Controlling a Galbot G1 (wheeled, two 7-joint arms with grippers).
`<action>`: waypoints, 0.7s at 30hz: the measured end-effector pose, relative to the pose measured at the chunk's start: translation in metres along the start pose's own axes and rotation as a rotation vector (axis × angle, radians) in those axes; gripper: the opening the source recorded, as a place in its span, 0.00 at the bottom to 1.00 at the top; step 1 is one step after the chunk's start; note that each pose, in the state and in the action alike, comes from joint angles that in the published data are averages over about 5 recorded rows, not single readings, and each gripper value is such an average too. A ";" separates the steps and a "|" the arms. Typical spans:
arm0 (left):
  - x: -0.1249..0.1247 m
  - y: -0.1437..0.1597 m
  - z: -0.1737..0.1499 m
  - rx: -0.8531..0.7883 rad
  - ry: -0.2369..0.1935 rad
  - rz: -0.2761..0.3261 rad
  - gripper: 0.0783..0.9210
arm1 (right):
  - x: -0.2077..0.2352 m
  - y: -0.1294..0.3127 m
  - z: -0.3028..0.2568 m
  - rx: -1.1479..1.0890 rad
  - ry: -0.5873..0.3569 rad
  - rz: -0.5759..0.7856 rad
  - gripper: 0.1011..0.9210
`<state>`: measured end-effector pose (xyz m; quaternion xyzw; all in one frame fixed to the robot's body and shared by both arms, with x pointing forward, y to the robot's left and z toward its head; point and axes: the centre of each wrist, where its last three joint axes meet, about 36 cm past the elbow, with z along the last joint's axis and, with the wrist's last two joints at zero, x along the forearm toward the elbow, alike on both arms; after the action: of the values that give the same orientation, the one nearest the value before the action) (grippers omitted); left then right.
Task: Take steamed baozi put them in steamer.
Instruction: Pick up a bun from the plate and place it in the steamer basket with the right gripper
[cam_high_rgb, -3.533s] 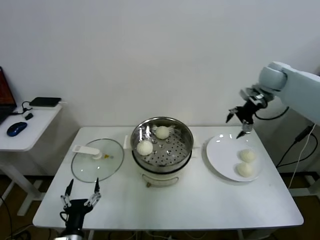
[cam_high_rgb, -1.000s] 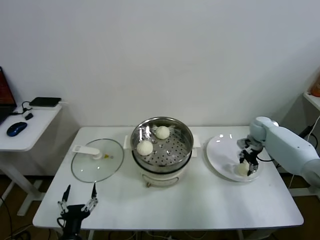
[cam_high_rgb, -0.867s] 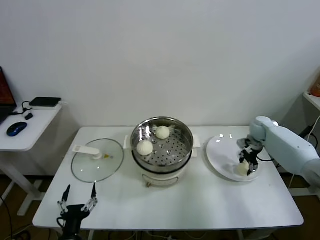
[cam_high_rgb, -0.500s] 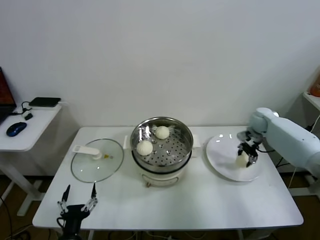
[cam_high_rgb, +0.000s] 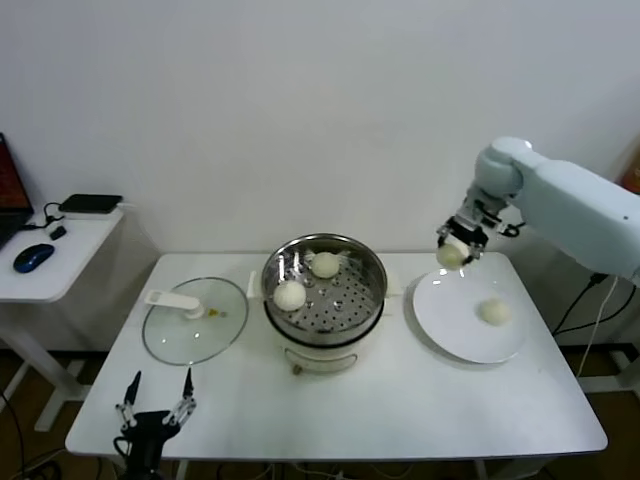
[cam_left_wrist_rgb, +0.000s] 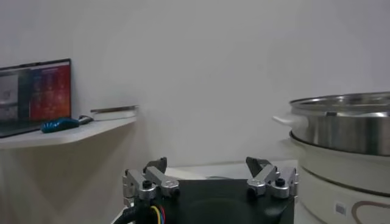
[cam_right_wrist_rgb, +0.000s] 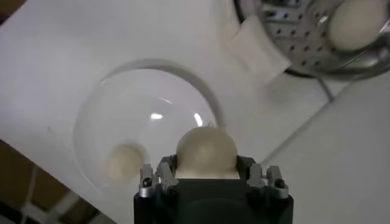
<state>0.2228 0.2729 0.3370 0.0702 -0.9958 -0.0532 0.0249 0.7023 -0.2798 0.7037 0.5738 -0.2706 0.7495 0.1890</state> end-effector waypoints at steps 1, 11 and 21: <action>0.000 0.000 0.000 0.000 0.000 0.000 0.88 | 0.010 -0.007 -0.006 0.033 0.006 0.016 0.66; 0.004 0.002 -0.003 -0.005 -0.002 -0.012 0.88 | 0.062 -0.079 -0.085 0.332 0.021 0.115 0.66; 0.004 0.004 -0.007 -0.008 -0.007 -0.018 0.88 | 0.040 -0.131 -0.166 0.539 -0.030 0.110 0.66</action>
<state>0.2189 0.2757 0.3441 0.0791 -0.9950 -0.0578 0.0210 0.6435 -0.0753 0.7341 0.5988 -0.0950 0.7951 -0.0155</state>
